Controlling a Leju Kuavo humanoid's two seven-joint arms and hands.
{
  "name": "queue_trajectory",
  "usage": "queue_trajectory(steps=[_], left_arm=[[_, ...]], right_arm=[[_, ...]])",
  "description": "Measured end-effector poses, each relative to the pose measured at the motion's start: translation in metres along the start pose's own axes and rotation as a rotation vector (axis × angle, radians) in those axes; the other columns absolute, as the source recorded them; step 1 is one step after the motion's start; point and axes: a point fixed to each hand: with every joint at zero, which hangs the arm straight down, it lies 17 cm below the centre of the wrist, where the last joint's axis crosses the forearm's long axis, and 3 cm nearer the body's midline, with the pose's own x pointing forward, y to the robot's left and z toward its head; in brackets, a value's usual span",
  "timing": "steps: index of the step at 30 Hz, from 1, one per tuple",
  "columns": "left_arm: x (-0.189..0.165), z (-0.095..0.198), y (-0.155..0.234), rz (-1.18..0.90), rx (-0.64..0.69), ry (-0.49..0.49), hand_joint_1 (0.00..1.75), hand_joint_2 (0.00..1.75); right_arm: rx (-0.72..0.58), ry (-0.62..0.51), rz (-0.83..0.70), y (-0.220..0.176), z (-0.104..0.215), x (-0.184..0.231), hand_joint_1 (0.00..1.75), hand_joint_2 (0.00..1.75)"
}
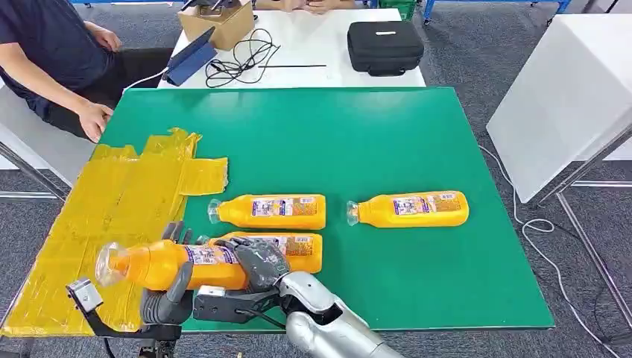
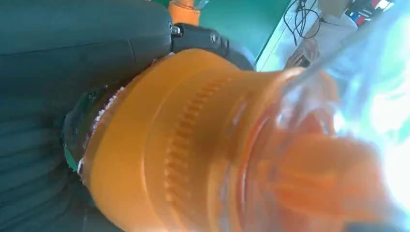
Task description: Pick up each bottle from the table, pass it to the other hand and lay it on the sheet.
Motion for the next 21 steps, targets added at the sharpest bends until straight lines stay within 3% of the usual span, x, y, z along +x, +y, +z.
queue_trajectory(steps=[20, 21], left_arm=[[0.002, -0.0014, 0.0049, 0.037, 0.004, -0.005, 1.75, 1.75], [0.0024, -0.0017, 0.0051, 0.037, 0.005, -0.006, 1.75, 1.75]], right_arm=[[-0.019, 0.007, 0.018, -0.0023, -0.0006, -0.0016, 1.75, 1.75], [-0.021, 0.007, 0.017, -0.0026, -0.0006, -0.0019, 0.38, 1.75]])
